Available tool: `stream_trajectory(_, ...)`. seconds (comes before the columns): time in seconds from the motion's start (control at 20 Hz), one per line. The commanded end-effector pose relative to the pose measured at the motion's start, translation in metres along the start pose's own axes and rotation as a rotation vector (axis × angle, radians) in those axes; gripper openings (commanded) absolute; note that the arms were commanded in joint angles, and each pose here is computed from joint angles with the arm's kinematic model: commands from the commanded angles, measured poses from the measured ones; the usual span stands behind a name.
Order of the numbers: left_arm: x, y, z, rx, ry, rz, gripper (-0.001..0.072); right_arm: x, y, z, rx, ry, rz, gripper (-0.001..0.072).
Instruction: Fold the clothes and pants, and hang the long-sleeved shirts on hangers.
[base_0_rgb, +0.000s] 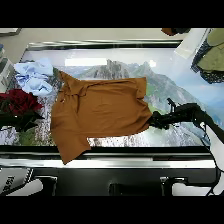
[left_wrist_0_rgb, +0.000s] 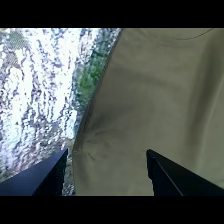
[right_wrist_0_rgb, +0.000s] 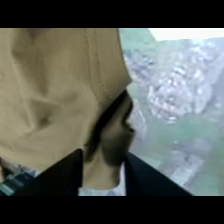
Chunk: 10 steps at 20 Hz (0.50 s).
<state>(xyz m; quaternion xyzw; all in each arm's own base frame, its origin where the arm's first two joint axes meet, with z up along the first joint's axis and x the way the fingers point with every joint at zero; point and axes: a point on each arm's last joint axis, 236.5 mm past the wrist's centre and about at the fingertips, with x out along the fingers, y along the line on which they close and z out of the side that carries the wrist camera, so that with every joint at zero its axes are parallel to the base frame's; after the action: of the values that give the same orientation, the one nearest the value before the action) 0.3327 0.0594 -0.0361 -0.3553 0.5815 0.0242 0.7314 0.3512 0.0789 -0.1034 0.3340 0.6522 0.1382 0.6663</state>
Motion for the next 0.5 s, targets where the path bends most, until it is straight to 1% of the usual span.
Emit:
stream_trajectory(0.0,0.012,0.009,-0.013,0.002,0.022,0.004,0.0566,0.002,-0.004,0.004,-0.007,-0.022,-0.016,0.0024)
stream_trajectory(0.15,0.03,0.015,-0.034,0.008,0.063,-0.012,0.0565,0.002,-0.002,0.0,-0.007,-0.006,-0.01,0.0032)
stream_trajectory(0.45,0.05,0.024,-0.034,-0.035,0.021,-0.01,0.0559,0.002,0.002,-0.009,-0.005,0.034,0.006,0.0031)
